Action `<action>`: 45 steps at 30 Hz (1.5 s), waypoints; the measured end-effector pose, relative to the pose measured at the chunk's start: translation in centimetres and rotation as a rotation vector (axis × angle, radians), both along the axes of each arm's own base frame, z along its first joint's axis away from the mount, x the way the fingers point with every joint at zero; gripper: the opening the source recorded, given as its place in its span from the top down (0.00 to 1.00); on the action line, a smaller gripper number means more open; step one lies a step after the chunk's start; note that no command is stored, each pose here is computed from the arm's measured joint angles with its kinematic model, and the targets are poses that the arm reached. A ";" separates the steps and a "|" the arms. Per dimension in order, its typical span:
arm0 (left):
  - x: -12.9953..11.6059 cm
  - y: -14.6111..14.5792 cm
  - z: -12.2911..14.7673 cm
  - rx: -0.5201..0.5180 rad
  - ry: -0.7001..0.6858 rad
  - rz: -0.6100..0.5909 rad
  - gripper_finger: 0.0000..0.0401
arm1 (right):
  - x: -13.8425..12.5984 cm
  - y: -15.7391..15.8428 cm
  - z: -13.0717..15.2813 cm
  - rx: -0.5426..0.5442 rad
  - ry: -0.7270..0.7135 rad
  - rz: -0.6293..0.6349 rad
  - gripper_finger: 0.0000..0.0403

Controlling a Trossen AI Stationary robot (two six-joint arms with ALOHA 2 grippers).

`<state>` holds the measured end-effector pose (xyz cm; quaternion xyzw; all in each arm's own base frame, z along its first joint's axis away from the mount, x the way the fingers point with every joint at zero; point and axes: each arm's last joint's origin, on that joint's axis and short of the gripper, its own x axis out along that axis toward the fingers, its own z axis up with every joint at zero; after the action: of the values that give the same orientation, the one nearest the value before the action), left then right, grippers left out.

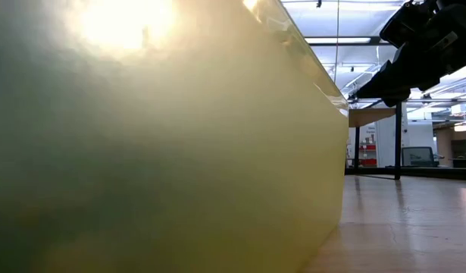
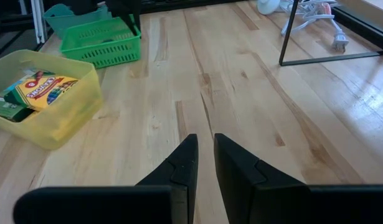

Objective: Pick & Place Office Desk Supplies
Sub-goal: Put the green bin on the shelf

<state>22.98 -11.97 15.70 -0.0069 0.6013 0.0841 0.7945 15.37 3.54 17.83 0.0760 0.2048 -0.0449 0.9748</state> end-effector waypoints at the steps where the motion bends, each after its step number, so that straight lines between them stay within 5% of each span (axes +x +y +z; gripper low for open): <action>1: 0.2 0.3 0.0 0.004 0.001 -0.005 0.98 | 0.0 0.0 0.0 0.000 0.000 0.000 0.87; 29: 5.6 11.9 1.4 0.131 -0.197 -0.122 0.98 | 0.0 0.0 0.0 0.000 0.000 0.000 0.87; 45: 6.7 12.8 2.0 0.096 -0.324 -0.155 0.98 | 0.0 0.0 0.0 0.000 0.000 0.000 0.87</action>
<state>29.67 0.83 17.73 0.0639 0.4593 0.0493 0.8846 15.37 3.55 17.82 0.0759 0.2050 -0.0447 0.9748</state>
